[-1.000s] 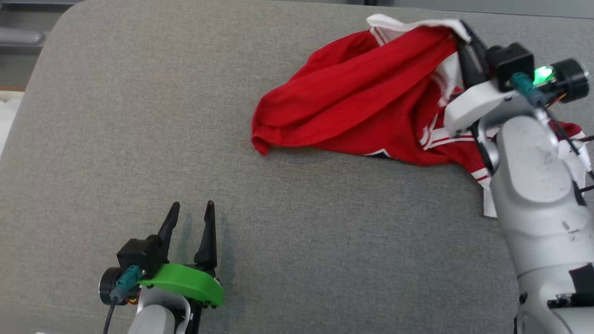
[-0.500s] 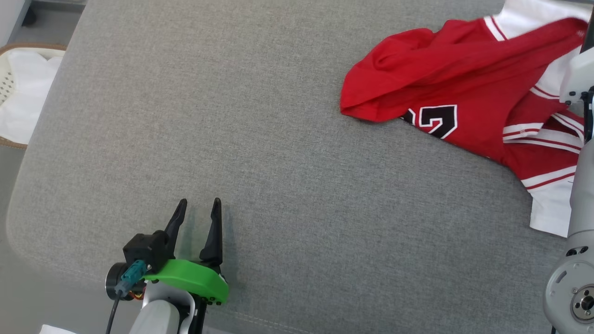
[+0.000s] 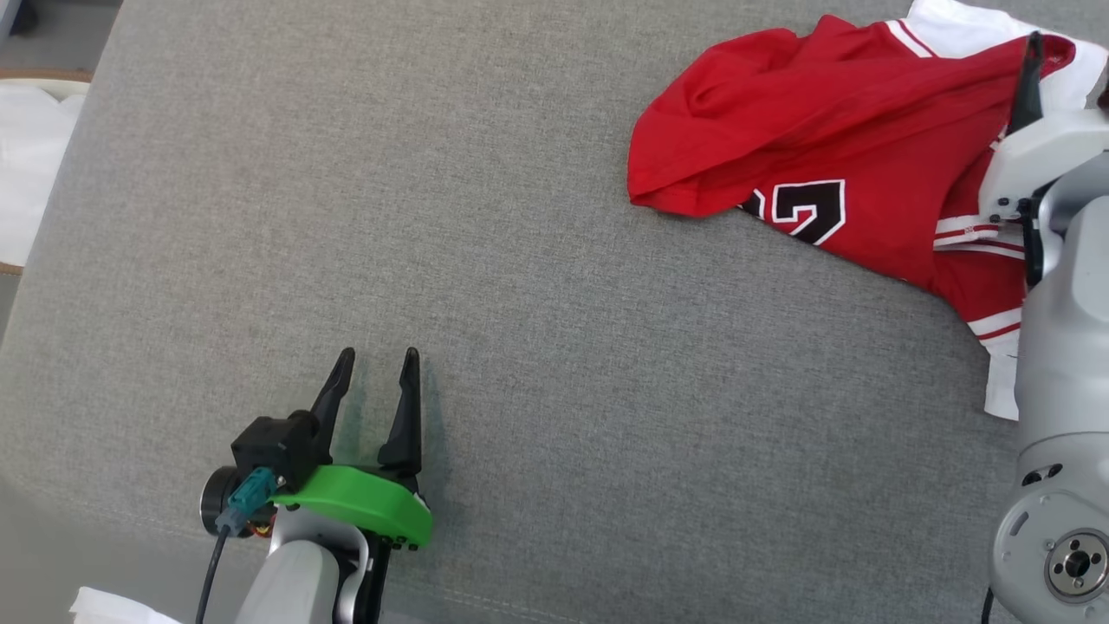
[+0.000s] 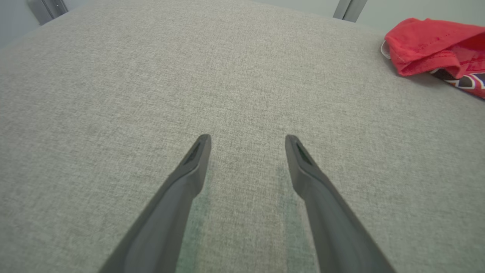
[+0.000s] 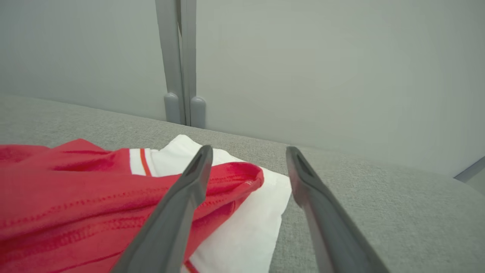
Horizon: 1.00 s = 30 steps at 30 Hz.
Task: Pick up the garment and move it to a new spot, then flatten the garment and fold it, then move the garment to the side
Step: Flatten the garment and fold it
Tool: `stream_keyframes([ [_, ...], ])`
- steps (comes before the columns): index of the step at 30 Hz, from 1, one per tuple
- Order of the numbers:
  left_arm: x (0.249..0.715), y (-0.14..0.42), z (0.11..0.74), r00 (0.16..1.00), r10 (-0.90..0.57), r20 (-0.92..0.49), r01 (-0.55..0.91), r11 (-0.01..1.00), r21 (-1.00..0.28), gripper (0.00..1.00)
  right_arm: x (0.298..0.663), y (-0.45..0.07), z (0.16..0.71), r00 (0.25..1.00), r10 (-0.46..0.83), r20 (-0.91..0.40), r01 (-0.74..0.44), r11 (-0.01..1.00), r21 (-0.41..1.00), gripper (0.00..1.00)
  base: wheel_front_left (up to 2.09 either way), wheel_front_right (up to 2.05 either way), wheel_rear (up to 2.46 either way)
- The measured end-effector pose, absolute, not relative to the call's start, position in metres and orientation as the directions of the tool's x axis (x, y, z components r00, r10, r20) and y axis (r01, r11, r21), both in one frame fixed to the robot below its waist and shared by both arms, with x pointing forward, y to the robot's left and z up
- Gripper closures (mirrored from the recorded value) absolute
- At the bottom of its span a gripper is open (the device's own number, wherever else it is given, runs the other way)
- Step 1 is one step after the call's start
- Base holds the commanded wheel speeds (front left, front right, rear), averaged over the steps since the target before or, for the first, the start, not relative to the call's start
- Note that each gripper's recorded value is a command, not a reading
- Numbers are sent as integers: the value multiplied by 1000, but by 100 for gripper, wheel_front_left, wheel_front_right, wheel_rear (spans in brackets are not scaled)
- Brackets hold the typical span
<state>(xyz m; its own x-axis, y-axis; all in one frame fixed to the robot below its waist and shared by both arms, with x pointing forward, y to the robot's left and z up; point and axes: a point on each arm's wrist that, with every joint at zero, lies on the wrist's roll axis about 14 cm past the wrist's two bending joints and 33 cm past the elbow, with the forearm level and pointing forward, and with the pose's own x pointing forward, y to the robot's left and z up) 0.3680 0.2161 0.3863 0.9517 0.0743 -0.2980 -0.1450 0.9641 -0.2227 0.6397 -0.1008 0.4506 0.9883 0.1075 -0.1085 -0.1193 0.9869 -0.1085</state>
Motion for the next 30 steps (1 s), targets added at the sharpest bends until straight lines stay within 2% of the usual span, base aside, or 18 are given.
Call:
stream_keyframes([
  [5,374,216,382,950,65,-306,-136,967,-216,0,641,-85,423,975,134,-177,-140,990,-19,0,0,0,0],
  [9,373,217,376,943,67,-325,-142,966,-214,0,640,-87,402,964,114,-238,-111,993,26,0,0,0,0],
  [10,373,217,375,942,68,-329,-144,966,-213,0,641,-87,399,962,113,-248,-109,994,30,7,0,0,0],
  [11,373,218,375,942,69,-330,-146,966,-213,0,642,-87,398,961,113,-253,-108,994,34,51,0,0,0],
  [13,373,219,374,941,72,-330,-149,966,-213,0,642,-87,396,960,110,-259,-103,994,41,100,0,0,0],
  [23,375,216,381,949,61,-310,-134,966,-220,0,648,-82,427,973,128,-194,-122,992,42,100,0,0,0],
  [26,376,214,384,952,55,-300,-126,967,-223,0,661,-66,470,982,169,-87,-164,985,59,100,0,0,0],
  [30,375,211,392,959,47,-280,-113,968,-225,0,659,-19,532,951,302,71,-308,946,101,100,0,0,0],
])
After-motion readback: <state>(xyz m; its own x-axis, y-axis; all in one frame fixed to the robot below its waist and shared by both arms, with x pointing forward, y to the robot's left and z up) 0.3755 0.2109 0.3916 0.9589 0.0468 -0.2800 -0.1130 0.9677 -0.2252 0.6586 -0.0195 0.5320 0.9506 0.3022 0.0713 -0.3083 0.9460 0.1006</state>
